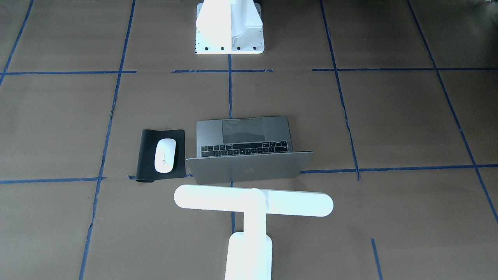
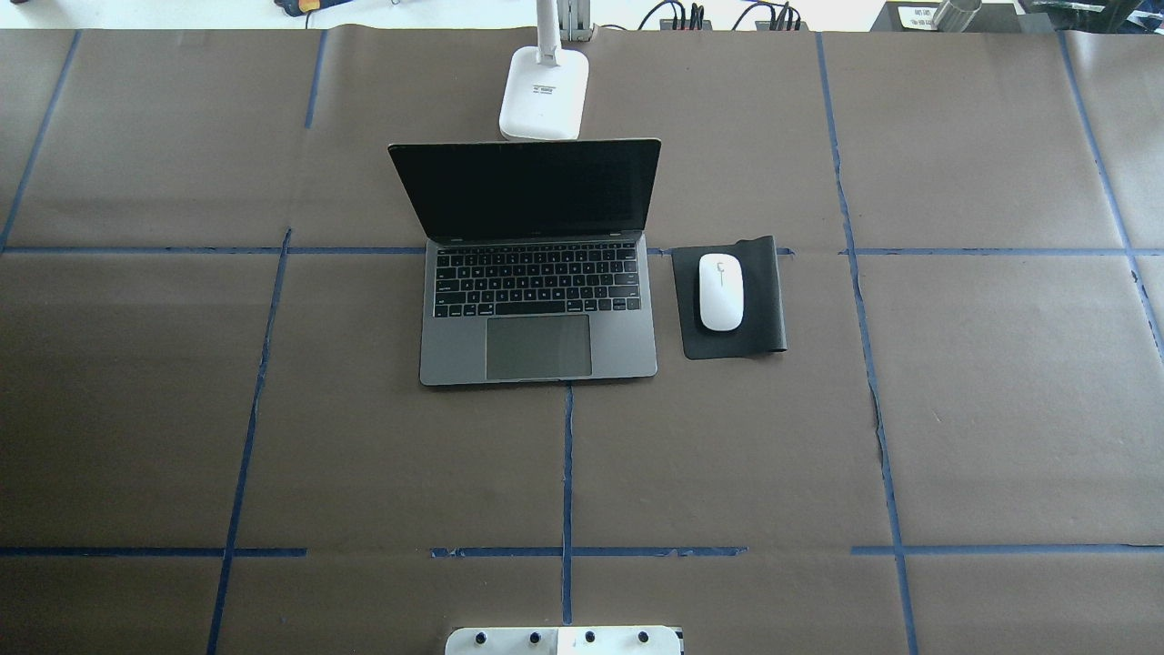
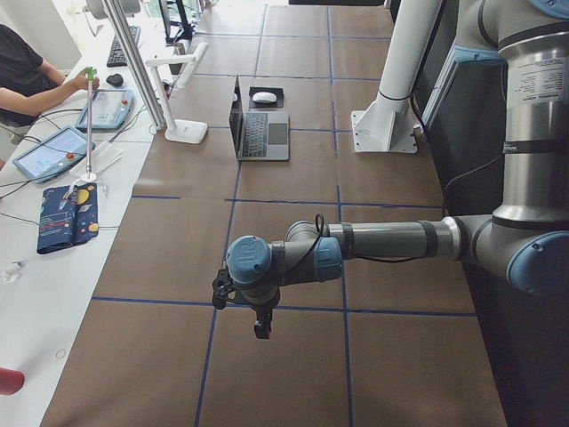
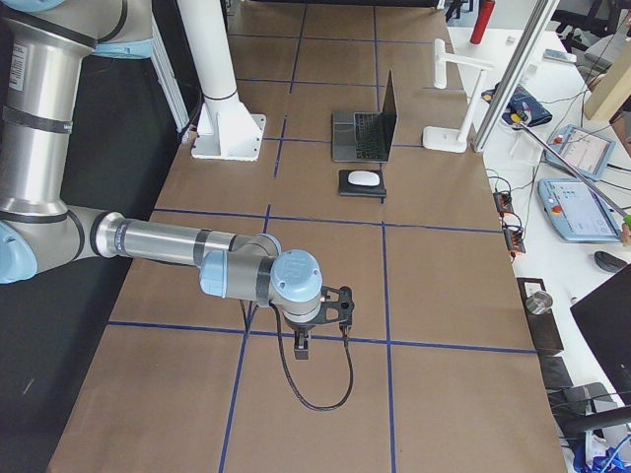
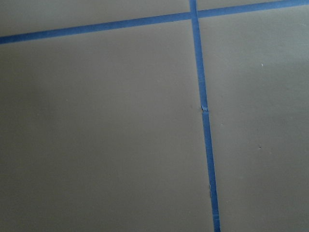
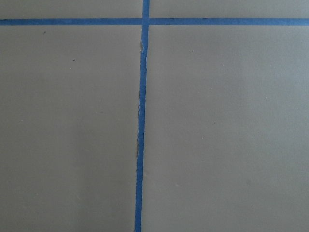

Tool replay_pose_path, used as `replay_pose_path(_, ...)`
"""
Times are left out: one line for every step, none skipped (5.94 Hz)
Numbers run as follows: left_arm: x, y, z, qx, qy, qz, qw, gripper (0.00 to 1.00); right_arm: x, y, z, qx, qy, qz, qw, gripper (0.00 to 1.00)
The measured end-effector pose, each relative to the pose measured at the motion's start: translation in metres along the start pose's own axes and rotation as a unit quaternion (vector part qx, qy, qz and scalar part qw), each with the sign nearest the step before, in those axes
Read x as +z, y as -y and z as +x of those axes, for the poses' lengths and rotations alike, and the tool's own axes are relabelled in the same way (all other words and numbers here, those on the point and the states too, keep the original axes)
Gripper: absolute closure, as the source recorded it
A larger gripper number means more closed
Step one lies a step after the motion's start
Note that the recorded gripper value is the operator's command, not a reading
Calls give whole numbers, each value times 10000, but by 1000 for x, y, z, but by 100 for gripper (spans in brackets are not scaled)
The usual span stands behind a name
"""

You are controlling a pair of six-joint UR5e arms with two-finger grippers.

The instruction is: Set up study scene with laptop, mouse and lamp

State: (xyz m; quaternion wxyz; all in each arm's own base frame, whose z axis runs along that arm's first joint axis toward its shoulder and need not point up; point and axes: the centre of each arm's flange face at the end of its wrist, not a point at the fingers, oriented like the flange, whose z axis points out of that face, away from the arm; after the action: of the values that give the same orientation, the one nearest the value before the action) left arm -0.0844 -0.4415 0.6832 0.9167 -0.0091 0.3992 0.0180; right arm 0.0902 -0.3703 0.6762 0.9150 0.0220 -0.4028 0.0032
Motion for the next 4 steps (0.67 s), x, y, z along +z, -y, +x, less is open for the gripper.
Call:
replay_pose_path(-1,1,1,-24,2,30,10000,0,-1,2,0,75,8,98,9999,0)
replay_pose_path(-1,0,1,-31,3,40,10000,0,-4,4,-4,99,14,131,9999,0)
replay_pose_path(-1,0,1,-33,3,47,10000,0,-13,8,-15,156,12,92,9998,0)
replay_pose_path(-2,0,2,-28,3,53,10000,0,-28,10,-31,259,-2,-1,9997,0)
